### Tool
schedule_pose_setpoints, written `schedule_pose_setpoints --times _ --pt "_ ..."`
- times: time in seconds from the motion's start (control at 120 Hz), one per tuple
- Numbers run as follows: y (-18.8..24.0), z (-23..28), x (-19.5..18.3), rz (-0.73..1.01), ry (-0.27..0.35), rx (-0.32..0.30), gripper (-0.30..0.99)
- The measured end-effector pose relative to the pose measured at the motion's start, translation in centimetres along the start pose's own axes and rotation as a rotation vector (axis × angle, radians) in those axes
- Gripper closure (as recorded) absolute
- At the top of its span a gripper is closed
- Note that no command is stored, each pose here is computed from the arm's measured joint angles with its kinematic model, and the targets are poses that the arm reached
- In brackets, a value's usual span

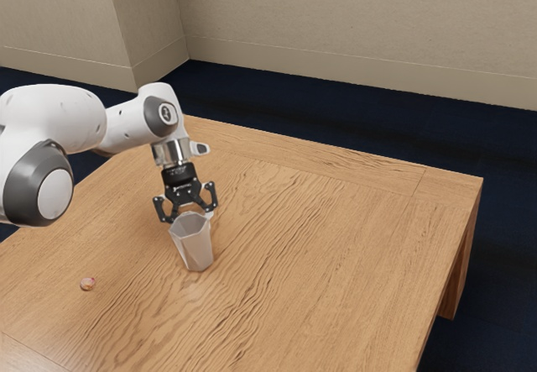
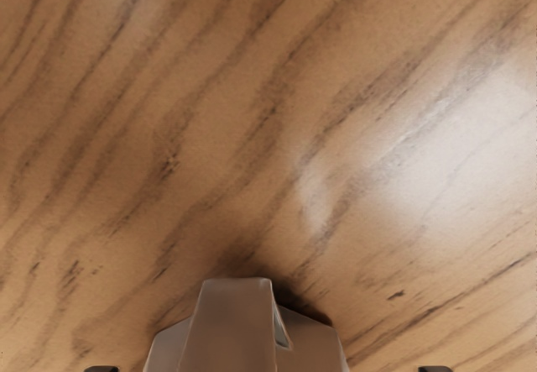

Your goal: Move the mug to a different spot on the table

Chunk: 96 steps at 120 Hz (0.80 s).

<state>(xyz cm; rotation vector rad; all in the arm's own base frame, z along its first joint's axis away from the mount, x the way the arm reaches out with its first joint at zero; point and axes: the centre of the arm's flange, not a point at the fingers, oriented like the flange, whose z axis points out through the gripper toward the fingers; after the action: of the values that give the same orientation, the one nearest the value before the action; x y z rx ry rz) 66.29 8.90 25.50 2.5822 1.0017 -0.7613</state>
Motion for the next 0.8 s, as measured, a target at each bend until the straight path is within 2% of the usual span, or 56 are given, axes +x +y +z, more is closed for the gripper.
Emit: schedule_pose_setpoints --times 0.167,0.267,0.342,0.483,0.658,0.8 --pt "-1.2 -1.2 0.5 -0.021 0.024 -0.005 0.11" --pt "-2.4 -3.8 0.1 -0.035 0.070 -0.010 0.07" --pt "-2.5 -6.6 -1.7 -0.018 0.127 0.000 0.05" --pt "-2.8 -12.2 -7.4 0.032 0.274 0.010 0.03" --pt "-1.6 -18.7 -16.1 0.175 0.508 0.123 0.01" --pt "-1.5 -20.3 -20.0 0.276 0.588 0.183 0.01"
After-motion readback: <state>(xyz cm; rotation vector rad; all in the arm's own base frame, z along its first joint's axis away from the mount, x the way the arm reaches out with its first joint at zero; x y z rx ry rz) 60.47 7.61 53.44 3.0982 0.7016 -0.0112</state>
